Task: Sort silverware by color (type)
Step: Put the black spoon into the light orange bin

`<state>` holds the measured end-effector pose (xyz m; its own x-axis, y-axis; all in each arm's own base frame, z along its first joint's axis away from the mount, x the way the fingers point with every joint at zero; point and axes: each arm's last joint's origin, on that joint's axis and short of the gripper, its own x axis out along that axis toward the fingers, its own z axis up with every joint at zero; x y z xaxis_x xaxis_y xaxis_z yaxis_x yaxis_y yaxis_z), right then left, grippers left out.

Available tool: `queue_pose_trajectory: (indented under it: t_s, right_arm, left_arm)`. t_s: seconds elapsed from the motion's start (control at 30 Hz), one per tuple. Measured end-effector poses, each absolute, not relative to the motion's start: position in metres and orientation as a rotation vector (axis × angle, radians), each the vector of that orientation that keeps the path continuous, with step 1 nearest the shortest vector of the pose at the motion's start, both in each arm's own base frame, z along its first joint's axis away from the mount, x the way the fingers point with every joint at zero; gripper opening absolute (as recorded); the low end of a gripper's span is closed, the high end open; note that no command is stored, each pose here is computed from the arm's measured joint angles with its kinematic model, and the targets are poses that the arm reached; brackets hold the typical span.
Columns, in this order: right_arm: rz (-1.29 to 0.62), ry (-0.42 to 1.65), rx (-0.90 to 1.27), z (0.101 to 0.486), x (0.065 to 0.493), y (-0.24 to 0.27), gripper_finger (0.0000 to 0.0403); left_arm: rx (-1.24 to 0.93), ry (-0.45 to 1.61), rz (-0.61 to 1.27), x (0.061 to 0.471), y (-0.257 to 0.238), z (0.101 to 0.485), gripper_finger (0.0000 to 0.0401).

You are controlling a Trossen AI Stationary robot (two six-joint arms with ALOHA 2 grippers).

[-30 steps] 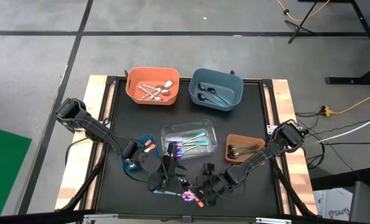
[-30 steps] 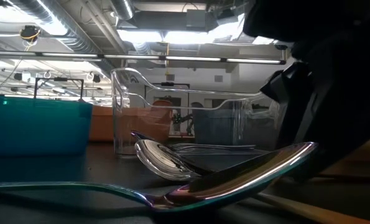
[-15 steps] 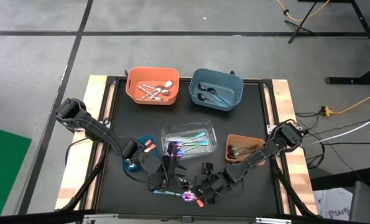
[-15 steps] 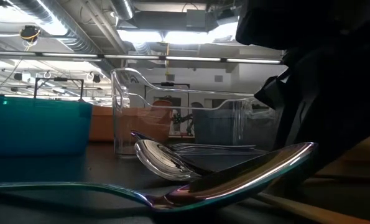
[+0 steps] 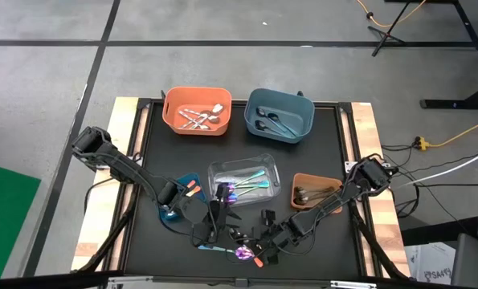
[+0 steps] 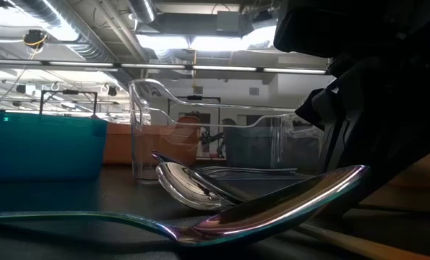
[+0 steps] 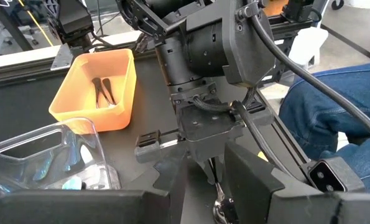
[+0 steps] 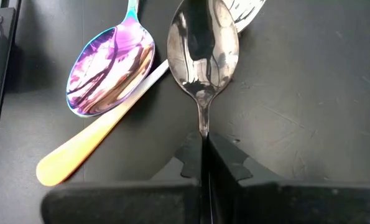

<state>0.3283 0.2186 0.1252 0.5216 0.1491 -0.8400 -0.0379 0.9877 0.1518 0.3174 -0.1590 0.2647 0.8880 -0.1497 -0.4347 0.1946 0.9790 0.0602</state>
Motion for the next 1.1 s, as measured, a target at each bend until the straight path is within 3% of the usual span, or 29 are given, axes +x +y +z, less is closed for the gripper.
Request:
queue_pose_trajectory:
  t_s: [1.1]
  right_arm:
    - [0.14, 0.978, 0.134, 0.143, 0.327, 0.217, 0.0]
  left_arm:
    - [0.103, 0.443, -0.179, 0.317, -0.159, 0.265, 0.0102]
